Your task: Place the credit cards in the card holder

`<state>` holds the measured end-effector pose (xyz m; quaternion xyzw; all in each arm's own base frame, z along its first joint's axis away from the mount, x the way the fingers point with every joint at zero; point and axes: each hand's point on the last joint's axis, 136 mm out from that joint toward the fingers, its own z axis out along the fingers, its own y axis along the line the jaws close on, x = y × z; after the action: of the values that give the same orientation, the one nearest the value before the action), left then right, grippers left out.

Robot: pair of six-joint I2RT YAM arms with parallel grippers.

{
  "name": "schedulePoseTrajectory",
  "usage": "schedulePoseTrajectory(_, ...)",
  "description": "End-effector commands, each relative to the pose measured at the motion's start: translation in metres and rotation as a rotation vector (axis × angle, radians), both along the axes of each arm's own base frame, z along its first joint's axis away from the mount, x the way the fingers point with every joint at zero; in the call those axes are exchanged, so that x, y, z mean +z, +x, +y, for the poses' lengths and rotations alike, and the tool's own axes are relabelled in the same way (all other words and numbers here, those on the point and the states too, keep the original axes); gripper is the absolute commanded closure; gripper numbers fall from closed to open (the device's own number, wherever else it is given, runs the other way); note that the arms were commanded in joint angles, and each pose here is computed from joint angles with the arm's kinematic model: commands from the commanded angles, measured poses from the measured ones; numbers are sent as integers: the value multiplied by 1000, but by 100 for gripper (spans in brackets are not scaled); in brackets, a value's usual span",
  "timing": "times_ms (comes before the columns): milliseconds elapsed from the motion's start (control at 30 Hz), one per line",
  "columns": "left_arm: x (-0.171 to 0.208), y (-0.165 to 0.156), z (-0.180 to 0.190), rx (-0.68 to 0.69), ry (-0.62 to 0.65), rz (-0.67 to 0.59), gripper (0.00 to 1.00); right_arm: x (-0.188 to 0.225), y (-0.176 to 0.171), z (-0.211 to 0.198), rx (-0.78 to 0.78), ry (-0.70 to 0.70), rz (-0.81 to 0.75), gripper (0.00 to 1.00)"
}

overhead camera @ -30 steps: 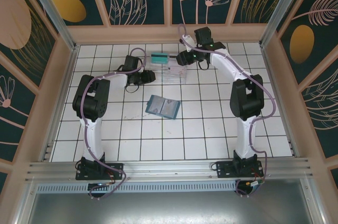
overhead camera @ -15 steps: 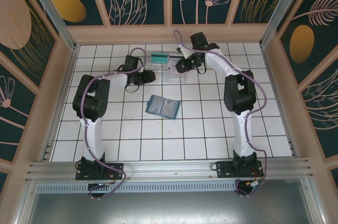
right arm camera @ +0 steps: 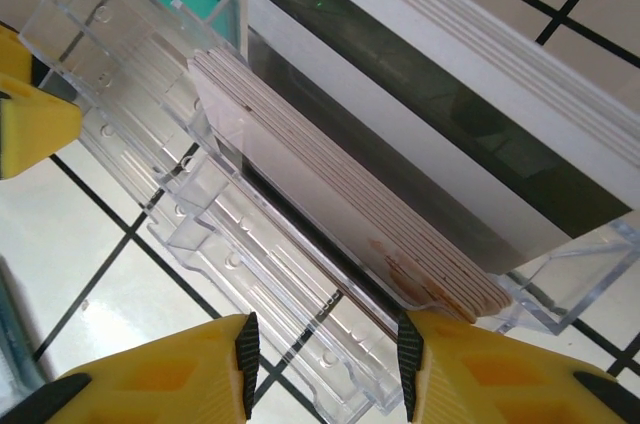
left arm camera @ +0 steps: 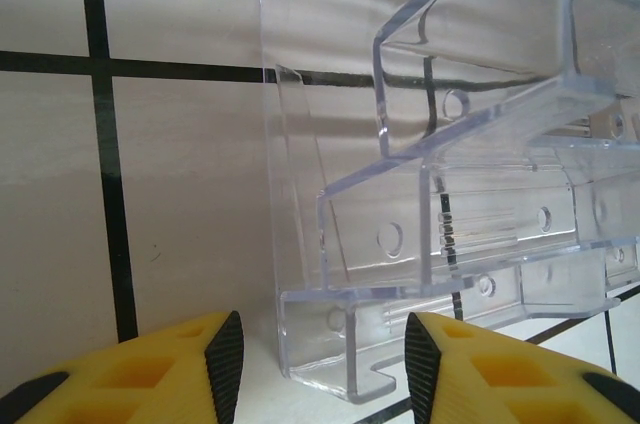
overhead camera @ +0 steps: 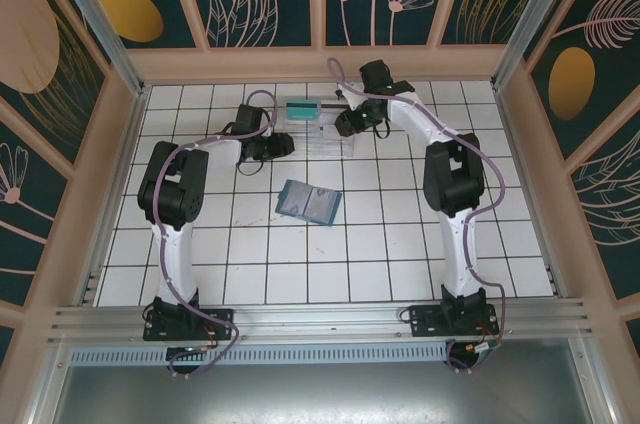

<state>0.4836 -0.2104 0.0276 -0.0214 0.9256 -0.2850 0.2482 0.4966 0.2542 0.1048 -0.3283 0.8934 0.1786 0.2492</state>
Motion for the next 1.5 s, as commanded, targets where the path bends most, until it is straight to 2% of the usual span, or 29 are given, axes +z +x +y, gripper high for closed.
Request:
schedulePoseTrajectory(0, -18, -9, -9, -45, -16, 43, 52, -5, 10, -1, 0, -51, -55, 56)
schedulePoseTrajectory(300, -19, -10, -9, -45, -22, 48, 52, -26, 7, -7, 22, -129, -72, 57)
schedulePoseTrajectory(667, -22, -6, -9, -44, -13, 48, 53, -36, -4, 6, 71, -155, -69, 66)
schedulePoseTrajectory(867, -27, -3, -8, -45, 2, 52, 57, -29, -14, 12, 105, -141, -64, 70)
schedulePoseTrajectory(1167, -23, -2, -9, -50, 2, 44, 58, -28, -17, 20, 135, -136, -53, 70)
schedulePoseTrajectory(1300, -24, -3, -8, -52, 10, 45, 60, -31, -15, 13, 112, -161, -58, 67)
schedulePoseTrajectory(1467, -27, -2, -1, -41, 26, 48, 62, -27, -21, 7, 102, -152, -54, 69)
